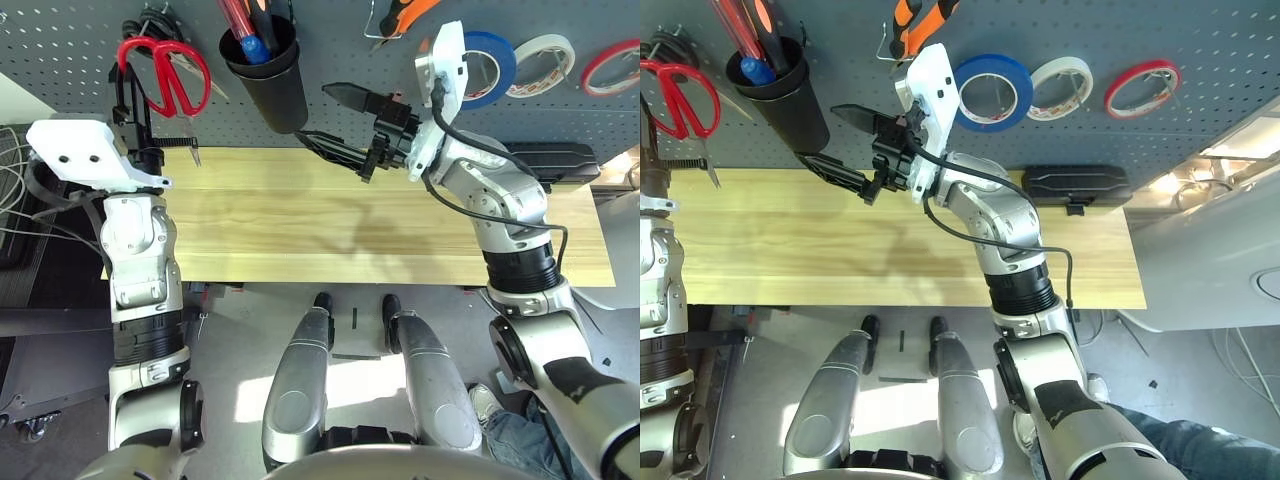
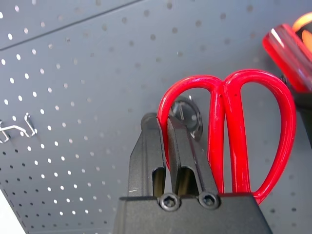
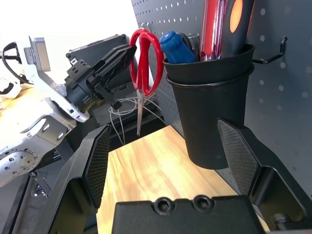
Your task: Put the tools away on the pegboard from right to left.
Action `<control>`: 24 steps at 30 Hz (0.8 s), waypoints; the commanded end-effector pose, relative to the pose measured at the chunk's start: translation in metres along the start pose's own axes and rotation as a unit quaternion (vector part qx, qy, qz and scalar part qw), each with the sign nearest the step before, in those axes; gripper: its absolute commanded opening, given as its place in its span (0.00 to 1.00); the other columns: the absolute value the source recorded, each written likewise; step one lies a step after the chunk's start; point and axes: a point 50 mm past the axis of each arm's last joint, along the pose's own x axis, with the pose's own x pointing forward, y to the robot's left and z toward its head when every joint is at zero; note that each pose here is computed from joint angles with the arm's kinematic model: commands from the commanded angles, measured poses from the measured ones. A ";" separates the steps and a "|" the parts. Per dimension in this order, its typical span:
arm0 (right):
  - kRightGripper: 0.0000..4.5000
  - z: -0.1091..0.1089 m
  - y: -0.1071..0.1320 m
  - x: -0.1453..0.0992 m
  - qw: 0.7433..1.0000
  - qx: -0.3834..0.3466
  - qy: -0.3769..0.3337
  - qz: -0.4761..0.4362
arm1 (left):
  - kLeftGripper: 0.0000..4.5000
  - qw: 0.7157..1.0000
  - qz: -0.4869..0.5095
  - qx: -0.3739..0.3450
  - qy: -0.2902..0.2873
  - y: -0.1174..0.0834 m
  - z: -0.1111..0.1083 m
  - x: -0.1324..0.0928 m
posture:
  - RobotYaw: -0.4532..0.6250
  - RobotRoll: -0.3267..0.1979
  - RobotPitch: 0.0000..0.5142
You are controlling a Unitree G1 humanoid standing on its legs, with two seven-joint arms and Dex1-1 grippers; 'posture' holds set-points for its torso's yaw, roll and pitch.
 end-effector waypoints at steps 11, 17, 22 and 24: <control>1.00 -0.002 0.001 0.000 1.000 -0.004 0.003 0.000 | 0.01 0.996 0.041 -0.018 0.073 0.015 -0.021 0.008 | 0.54 0.62 0.78; 1.00 -0.003 0.000 -0.001 1.000 -0.005 0.003 -0.006 | 0.01 0.991 0.021 -0.036 0.127 0.007 -0.038 0.009 | 0.53 0.62 0.78; 1.00 -0.004 -0.002 -0.002 1.000 -0.007 0.005 -0.017 | 0.01 0.989 0.008 -0.040 0.143 0.001 -0.045 0.013 | 0.52 0.62 0.78; 1.00 -0.005 -0.004 -0.004 1.000 -0.008 0.006 -0.027 | 0.14 0.993 -0.011 -0.017 0.118 -0.003 -0.041 0.013 | 0.52 0.62 0.78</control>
